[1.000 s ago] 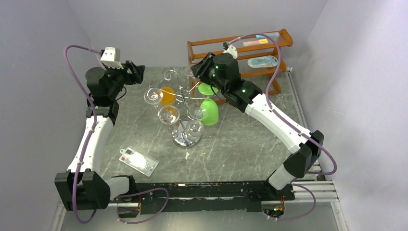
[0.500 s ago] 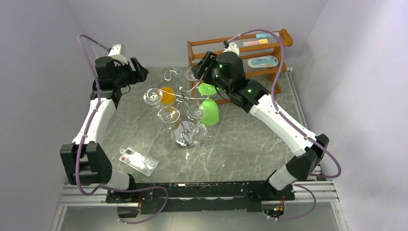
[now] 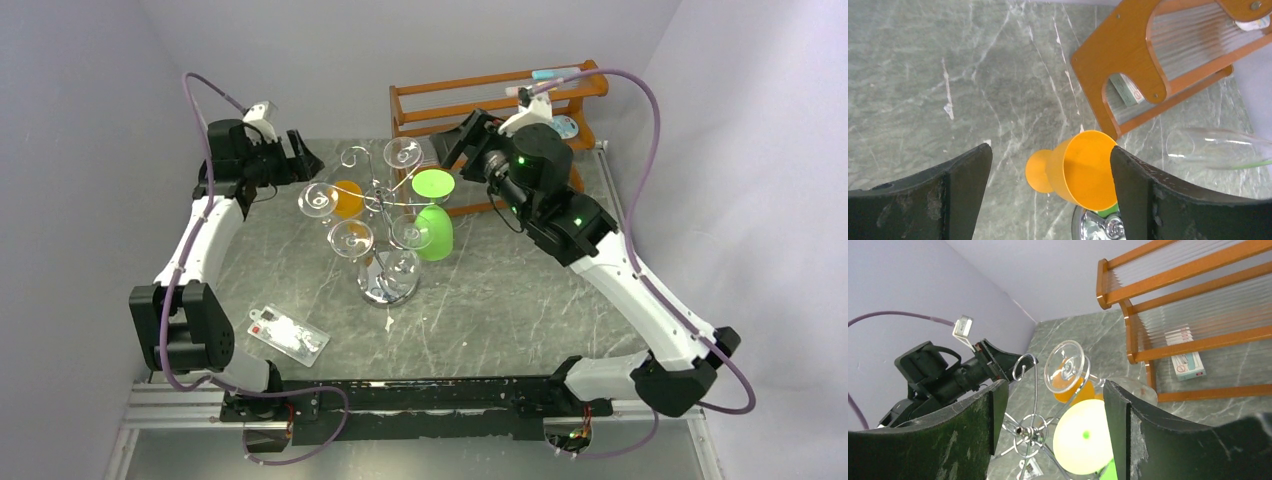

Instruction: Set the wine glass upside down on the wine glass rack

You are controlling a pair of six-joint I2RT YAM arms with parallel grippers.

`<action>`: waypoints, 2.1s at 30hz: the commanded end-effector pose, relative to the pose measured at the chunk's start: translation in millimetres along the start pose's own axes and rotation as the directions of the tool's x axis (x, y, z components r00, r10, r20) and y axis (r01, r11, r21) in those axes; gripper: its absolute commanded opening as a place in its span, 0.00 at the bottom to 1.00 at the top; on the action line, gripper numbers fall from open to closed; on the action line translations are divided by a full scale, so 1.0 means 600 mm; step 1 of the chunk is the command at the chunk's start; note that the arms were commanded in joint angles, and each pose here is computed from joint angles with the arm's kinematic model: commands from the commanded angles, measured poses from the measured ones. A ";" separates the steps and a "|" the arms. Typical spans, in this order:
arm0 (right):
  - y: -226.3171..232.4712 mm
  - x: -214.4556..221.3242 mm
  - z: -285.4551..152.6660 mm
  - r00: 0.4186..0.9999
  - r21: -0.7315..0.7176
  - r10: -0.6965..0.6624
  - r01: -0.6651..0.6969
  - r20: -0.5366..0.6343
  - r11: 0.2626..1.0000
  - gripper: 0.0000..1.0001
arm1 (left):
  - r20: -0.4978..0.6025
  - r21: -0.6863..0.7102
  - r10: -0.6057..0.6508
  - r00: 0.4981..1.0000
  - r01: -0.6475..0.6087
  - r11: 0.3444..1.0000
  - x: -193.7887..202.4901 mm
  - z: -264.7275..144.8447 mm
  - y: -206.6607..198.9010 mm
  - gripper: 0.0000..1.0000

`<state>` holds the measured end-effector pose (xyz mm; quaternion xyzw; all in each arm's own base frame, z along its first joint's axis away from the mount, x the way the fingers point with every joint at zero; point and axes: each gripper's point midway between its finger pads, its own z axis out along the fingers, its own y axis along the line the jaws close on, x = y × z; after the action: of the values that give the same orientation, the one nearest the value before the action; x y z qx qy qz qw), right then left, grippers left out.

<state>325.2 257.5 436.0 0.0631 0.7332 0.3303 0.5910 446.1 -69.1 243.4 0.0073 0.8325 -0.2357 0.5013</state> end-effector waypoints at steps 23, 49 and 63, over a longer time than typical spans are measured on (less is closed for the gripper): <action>-0.080 0.010 -0.100 0.998 0.061 0.000 -0.004 0.057 0.998 0.73 | -0.360 -0.113 -0.010 0.933 -0.033 0.993 0.173 0.061 0.011 0.47; -0.080 -0.006 -0.126 0.988 0.017 0.082 -0.085 0.130 0.996 0.78 | 0.277 -0.424 0.067 0.959 0.060 0.904 -0.110 -0.136 0.001 0.05; 0.049 -0.007 -0.126 0.959 -0.342 0.284 -0.261 0.017 0.903 0.83 | 0.660 0.134 -0.073 0.747 -0.021 0.991 -0.263 -0.343 -0.242 0.05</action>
<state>257.2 219.9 445.6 0.0920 0.6567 0.4505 0.5978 344.8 -49.3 459.6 -0.0989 0.6527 -0.1796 0.7293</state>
